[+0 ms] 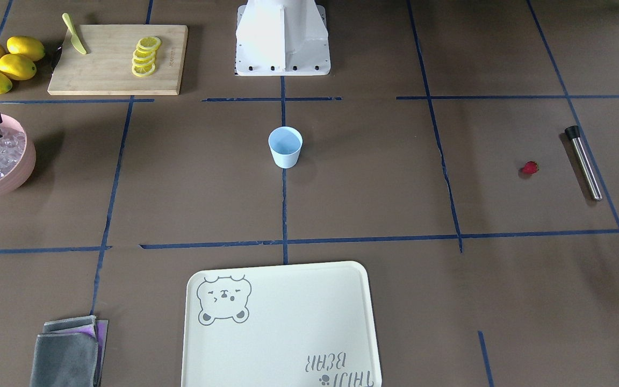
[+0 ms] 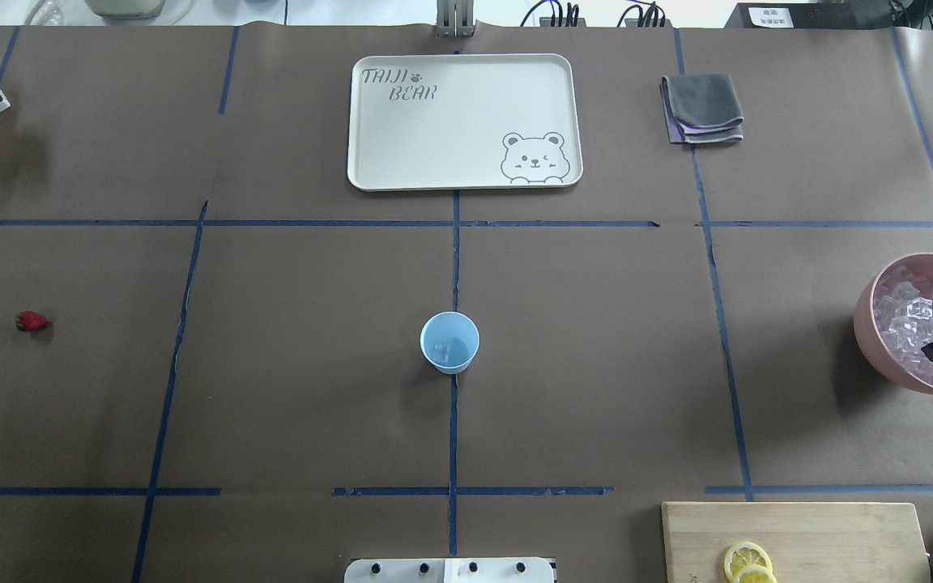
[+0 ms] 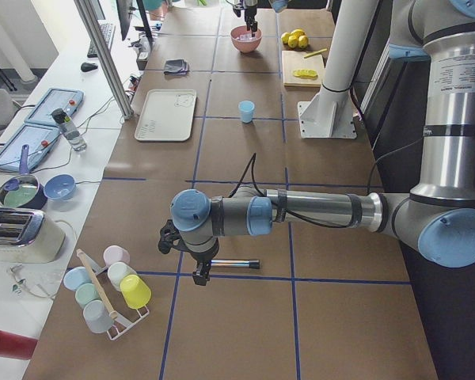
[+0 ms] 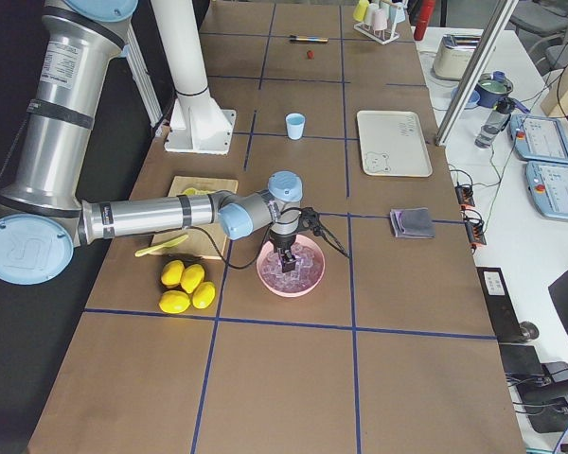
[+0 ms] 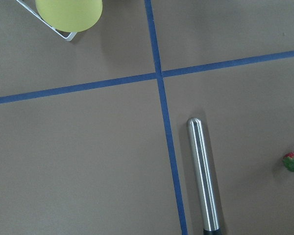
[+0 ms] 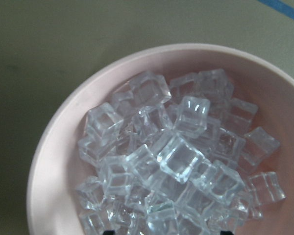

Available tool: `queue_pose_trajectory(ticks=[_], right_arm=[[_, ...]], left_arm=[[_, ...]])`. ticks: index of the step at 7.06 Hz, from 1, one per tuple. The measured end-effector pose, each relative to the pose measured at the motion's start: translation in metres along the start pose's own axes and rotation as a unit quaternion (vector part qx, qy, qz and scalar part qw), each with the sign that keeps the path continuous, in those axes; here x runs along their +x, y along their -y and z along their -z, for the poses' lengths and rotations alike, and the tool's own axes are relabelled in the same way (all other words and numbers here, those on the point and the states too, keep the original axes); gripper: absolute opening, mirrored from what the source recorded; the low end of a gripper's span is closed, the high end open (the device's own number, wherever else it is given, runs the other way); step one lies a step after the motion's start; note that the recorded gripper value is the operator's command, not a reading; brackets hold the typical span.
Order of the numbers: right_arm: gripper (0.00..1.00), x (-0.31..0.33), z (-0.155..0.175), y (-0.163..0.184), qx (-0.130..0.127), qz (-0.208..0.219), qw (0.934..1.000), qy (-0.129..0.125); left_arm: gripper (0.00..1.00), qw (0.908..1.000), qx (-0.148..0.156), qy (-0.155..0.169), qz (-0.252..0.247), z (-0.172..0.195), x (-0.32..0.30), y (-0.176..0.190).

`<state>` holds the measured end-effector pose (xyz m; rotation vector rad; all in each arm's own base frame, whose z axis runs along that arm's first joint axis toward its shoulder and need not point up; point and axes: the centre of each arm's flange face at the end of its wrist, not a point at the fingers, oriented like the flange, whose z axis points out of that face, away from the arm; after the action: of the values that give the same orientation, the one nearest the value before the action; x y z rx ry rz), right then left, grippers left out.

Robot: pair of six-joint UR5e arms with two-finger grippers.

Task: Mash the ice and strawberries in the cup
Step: 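Lower the right gripper into the bowl and grasp another ice cube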

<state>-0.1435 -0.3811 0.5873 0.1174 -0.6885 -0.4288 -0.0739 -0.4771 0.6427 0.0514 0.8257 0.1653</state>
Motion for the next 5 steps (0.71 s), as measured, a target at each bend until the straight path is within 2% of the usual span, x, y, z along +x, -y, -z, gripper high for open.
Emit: queue_pose_trajectory(ticks=[1,5], right_arm=[[0.62,-0.0034,-0.0063,-0.0002,-0.007,0.005,1.0000,0.001],[0.61,-0.0064,-0.0126,0.0004,-0.013,0.019,0.9997,0.003]], left_arm=[[1.00,1.0000,0.000,0.000,0.000,0.0002,0.0001,0.0000],[1.00,1.0000,0.001,0.000,0.000,0.0007,0.0008,0.0007]])
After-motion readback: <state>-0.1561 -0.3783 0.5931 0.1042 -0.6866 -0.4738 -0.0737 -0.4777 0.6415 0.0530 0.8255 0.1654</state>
